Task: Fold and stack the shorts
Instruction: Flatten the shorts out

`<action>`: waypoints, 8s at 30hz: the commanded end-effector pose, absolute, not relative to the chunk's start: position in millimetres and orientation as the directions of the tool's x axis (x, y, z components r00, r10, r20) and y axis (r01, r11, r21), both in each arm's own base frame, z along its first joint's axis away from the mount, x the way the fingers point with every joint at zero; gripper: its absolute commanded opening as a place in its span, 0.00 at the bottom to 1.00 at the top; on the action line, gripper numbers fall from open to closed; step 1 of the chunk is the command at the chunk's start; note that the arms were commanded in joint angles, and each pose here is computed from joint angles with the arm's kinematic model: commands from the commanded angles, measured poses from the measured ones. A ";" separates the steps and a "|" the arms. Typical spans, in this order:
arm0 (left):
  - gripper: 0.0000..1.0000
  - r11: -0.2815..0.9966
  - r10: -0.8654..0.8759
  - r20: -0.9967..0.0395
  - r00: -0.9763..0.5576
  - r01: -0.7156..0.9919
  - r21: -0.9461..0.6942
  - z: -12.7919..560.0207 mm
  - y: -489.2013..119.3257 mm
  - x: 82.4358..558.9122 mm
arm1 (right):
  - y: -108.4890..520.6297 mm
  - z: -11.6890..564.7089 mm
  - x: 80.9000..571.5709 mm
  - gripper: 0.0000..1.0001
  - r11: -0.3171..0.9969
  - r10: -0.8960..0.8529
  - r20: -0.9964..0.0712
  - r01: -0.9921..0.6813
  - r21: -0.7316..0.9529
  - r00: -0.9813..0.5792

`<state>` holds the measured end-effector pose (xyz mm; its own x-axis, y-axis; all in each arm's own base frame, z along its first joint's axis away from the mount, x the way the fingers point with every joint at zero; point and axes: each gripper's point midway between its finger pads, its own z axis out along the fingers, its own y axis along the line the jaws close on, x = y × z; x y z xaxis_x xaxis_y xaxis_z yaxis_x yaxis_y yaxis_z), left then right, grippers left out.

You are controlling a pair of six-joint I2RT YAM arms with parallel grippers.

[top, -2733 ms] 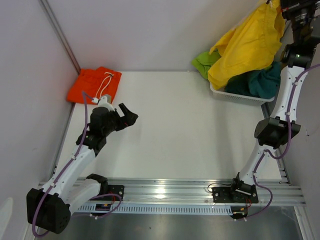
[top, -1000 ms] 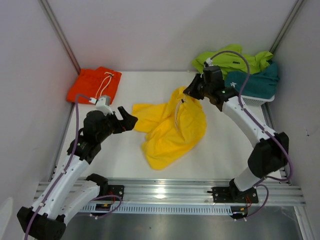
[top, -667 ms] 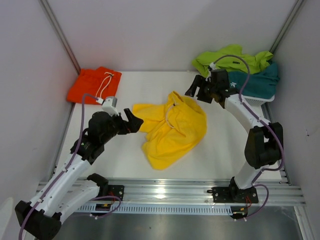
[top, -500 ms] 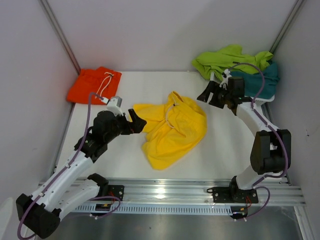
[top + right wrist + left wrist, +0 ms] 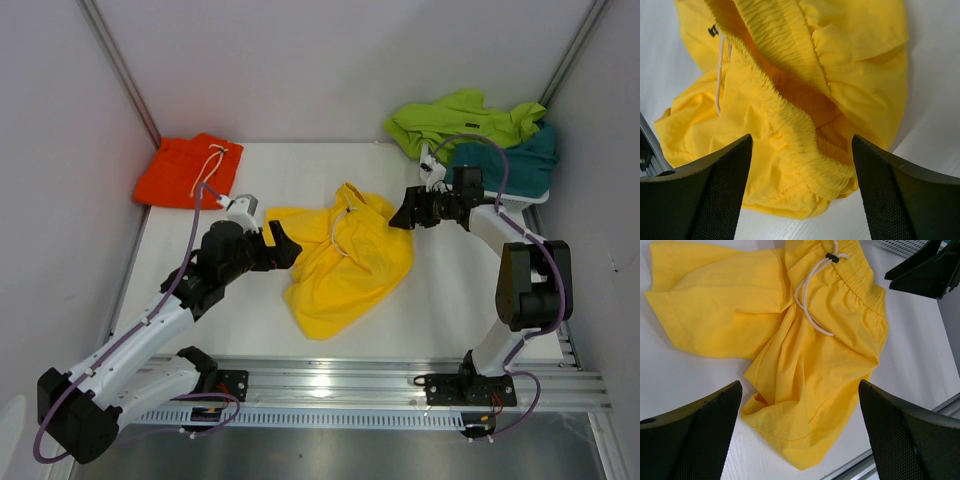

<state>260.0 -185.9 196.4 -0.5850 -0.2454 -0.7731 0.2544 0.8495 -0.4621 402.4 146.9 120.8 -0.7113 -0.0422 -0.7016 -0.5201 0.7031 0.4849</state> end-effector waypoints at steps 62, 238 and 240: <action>0.99 0.813 -0.005 -0.766 -0.642 0.444 -0.377 159.5 -273.1 248.4 | 183.2 131.3 265.7 0.72 0.902 -0.118 -0.713 -0.374 0.213 -0.691; 0.75 0.809 0.153 -0.806 -0.572 0.541 -0.231 159.8 -251.2 250.1 | 13.0 167.2 265.7 0.00 0.800 0.591 -0.615 0.279 0.531 -0.522; 0.79 0.823 -0.024 -0.797 -0.604 0.440 -0.359 173.2 -228.0 269.2 | 8.7 160.3 260.4 0.00 0.801 0.593 -0.617 0.306 0.514 -0.517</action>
<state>247.2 -242.6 143.2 -0.5890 0.2435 -0.7706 0.5570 0.8132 -0.1687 264.4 19.7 162.0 -0.5487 0.6090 -0.5727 0.2886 0.7809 0.5540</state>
